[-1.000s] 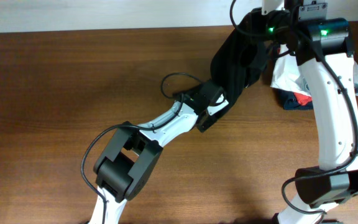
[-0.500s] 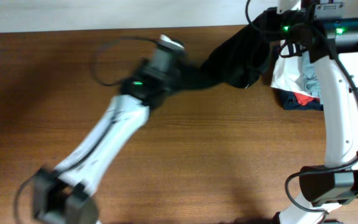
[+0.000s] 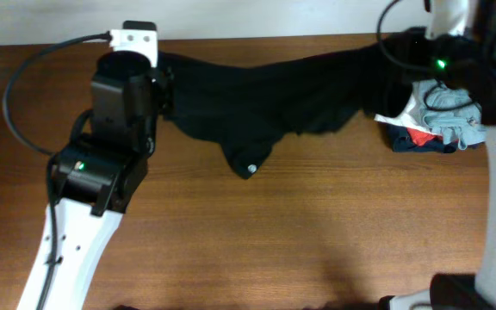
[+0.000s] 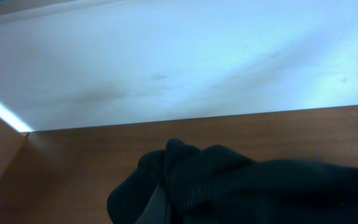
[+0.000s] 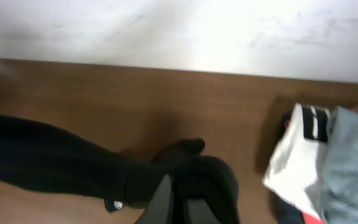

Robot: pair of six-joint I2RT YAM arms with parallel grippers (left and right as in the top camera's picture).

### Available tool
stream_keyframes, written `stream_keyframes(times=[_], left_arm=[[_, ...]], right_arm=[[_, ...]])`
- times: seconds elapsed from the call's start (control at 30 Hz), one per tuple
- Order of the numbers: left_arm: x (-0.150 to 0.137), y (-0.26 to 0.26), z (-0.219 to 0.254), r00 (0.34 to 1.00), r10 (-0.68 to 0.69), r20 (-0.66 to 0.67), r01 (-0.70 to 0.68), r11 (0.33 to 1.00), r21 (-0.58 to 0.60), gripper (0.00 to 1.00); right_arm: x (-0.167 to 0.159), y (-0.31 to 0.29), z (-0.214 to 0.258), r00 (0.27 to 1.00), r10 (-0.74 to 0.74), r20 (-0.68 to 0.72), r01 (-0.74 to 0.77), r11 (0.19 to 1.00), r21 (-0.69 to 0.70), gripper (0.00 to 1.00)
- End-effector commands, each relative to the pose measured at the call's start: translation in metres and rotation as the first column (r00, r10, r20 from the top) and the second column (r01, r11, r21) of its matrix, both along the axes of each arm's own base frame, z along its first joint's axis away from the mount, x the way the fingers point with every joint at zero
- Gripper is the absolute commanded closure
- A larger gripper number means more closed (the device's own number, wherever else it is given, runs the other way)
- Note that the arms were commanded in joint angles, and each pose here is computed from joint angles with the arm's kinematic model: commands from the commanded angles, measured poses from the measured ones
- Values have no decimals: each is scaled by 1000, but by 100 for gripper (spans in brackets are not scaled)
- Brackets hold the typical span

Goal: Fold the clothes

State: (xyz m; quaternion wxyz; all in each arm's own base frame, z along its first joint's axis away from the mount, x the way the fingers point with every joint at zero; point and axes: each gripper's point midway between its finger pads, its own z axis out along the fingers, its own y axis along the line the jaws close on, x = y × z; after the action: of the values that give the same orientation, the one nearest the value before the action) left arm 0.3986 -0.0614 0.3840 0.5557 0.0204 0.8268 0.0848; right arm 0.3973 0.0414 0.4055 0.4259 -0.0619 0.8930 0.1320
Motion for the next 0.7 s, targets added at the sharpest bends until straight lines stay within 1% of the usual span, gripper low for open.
stream_keyframes(times=[0.0,0.13,0.27,0.53,0.67], left_arm=[[-14,14,14,999,36,21,-36,999,-13,99],[-27,19,12,999,41,-7,-41,999,-2,99],[-46,25,21,999,42,3,-42,999,-9,99],[-94,40,46,995,71,64,-63,991,-117,99],[-110,41,49,996,56,68,-46,990,-135,100]], right_arm=[[-35,-4,29,998,-17,54,17,1000,8,96],[-66,-3,36,999,-19,43,19,1000,7,96],[-91,-3,45,998,-22,61,21,1000,5,96],[-145,0,63,994,-22,111,22,1000,3,96],[-167,-1,68,990,-33,136,34,999,-5,96]])
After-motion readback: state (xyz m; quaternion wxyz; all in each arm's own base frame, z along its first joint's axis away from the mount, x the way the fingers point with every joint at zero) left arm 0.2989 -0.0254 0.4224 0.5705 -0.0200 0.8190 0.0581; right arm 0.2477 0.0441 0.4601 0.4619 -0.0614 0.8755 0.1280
